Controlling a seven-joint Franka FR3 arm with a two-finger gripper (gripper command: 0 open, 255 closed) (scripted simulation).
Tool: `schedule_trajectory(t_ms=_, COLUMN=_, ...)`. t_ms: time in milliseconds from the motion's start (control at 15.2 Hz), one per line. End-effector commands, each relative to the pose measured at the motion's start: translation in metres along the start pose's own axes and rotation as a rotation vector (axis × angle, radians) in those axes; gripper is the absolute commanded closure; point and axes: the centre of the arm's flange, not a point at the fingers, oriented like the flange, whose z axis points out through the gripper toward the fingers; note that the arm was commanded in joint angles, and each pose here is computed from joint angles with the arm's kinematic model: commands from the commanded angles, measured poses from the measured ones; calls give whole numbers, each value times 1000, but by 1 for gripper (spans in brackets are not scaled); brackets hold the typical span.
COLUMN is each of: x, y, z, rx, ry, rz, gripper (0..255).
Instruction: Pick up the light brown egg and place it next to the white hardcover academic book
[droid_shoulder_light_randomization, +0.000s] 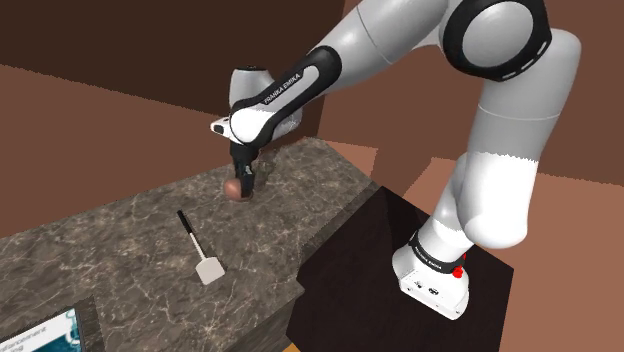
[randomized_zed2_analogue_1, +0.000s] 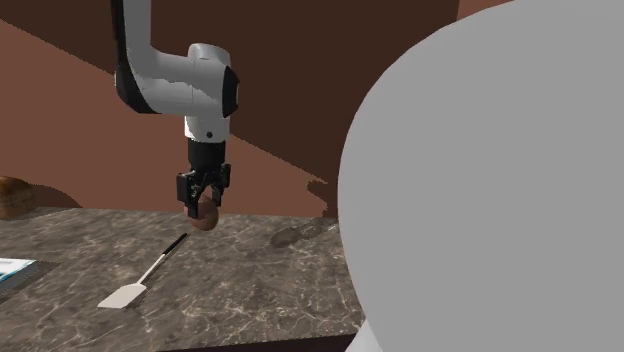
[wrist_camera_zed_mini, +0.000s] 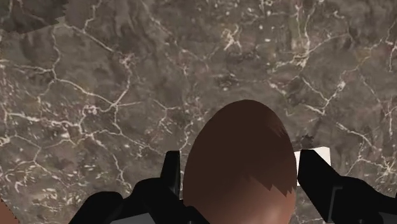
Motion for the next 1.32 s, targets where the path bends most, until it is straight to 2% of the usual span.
schedule_trajectory(t_ms=0, x=14, y=-20, z=5, rx=0, ry=0, rz=1, gripper=255)
schedule_trajectory(t_ms=1254, x=146, y=-230, z=41, rx=0, ry=0, rz=1, gripper=255)
